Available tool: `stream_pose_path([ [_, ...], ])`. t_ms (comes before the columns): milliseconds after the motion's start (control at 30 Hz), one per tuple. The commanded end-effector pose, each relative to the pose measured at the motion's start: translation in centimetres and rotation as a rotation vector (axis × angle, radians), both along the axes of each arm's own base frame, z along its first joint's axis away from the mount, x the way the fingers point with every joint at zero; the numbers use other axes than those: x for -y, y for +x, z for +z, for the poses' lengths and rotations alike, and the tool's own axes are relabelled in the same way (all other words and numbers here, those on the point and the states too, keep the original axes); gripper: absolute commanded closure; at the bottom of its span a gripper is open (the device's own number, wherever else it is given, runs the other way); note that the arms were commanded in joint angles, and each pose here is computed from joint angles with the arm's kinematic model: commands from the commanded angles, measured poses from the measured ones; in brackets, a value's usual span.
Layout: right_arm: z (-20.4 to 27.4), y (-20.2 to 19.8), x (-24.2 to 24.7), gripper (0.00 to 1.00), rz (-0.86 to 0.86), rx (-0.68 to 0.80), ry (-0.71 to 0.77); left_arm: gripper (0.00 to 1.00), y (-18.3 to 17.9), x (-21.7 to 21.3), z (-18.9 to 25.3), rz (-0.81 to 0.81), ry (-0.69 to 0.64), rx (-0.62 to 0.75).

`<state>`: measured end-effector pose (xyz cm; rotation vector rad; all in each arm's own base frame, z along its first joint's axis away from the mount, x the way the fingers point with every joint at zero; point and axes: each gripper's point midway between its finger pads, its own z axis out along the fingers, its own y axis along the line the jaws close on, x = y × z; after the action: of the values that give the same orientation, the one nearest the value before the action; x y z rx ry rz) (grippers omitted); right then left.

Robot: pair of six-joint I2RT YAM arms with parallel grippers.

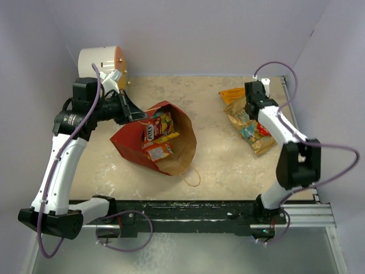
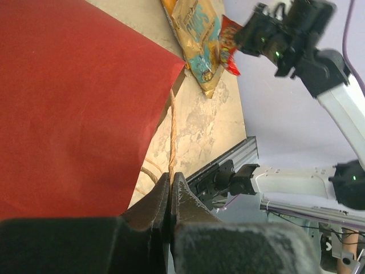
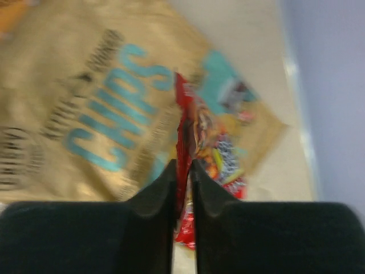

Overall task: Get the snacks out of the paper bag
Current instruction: Place the snack at the center of the board, then take out the snack from the paper bag.

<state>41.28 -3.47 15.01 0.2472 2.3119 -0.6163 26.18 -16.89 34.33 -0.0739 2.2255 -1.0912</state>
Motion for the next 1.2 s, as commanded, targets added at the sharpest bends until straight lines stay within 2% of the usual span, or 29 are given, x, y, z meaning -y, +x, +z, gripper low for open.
stream_pose_path([
  [0,1.3,4.9,-8.3,0.68,0.187,0.075,0.369,1.0,0.8,0.0,1.8,-0.011,0.02,0.081],
  [100,2.2,5.2,-10.1,0.48,0.189,0.134,0.488,1.0,1.0,0.1,1.6,-0.024,0.028,0.082],
  [200,2.8,4.3,-11.0,0.4,0.234,0.133,0.526,1.0,1.5,0.2,1.2,-0.019,0.02,0.074],
  [333,3.7,2.0,-11.7,0.37,0.351,0.102,0.524,1.0,1.8,0.4,0.9,-0.014,-0.002,0.054],
  [600,5.4,-3.9,-16.6,0.36,0.641,0.192,0.682,1.0,1.3,0.3,-0.2,-0.002,0.002,0.008],
  [800,8.7,-9.2,-25.7,0.32,1.067,0.232,0.694,1.0,1.1,0.5,-0.6,0.026,-0.042,-0.032],
  [1000,11.5,-16.3,-34.2,0.32,1.541,0.419,0.614,1.0,0.5,0.3,-0.1,0.036,-0.039,-0.037],
  [1067,11.6,-18.7,-36.4,0.33,1.717,0.47,0.557,1.0,0.5,0.2,0.0,0.036,-0.039,-0.033],
  [1167,10.6,-20.2,-38.4,0.35,1.897,0.526,0.42,1.0,0.6,0.2,0.4,0.036,-0.033,-0.016],
])
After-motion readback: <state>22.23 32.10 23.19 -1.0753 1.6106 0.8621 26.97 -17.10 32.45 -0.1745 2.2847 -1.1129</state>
